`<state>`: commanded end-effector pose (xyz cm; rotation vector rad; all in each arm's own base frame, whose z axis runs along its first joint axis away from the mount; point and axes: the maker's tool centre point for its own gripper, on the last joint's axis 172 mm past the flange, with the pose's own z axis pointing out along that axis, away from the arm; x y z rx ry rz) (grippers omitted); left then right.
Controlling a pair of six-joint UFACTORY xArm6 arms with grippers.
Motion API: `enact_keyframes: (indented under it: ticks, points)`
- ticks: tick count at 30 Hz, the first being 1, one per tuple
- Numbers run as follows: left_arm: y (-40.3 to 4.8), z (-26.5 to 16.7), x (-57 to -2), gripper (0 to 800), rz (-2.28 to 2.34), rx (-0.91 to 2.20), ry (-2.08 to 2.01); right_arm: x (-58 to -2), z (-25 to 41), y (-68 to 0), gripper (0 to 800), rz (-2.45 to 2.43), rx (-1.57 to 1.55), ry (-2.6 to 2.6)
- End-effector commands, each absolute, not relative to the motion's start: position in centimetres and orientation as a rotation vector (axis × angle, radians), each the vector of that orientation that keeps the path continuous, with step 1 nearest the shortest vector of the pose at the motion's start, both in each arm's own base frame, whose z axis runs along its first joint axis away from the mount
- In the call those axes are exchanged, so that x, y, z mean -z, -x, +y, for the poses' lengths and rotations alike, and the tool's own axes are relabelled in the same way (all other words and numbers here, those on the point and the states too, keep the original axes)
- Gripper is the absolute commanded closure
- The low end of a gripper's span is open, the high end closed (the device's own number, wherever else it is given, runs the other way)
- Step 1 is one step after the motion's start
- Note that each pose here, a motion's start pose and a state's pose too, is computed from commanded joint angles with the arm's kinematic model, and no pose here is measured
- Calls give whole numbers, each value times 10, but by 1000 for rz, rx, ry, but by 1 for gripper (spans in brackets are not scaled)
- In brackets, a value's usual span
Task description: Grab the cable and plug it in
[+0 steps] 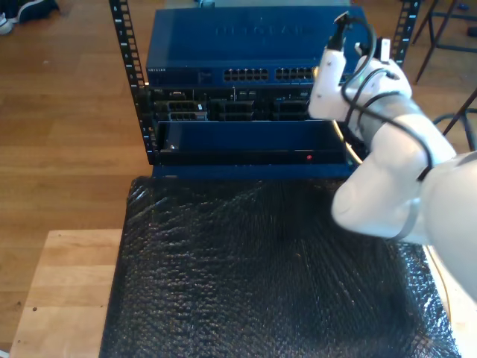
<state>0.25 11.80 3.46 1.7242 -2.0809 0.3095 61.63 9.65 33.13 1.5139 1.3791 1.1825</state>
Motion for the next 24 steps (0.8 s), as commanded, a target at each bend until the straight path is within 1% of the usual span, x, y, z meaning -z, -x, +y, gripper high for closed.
enact_keyframes:
  ticks: [2,12,14,18,24]
  points:
    - [-2,118,-35,0,-2081,-309,-1724,-331,86,-618,91,1412,-1156,-1518]
    - [-2,118,-35,0,-2081,-309,-1724,-335,23,-613,88,1526,-998,-1549]
    - [-2,118,-35,0,-2081,-309,-1724,-336,11,-612,72,1531,-972,-1560]
    - [-2,118,-35,0,-2080,-310,-1726,-342,-16,-607,70,1548,-909,-1548]
    - [-2,118,-35,0,-2081,-309,-1724,-322,-75,-592,70,1613,-735,-1619]
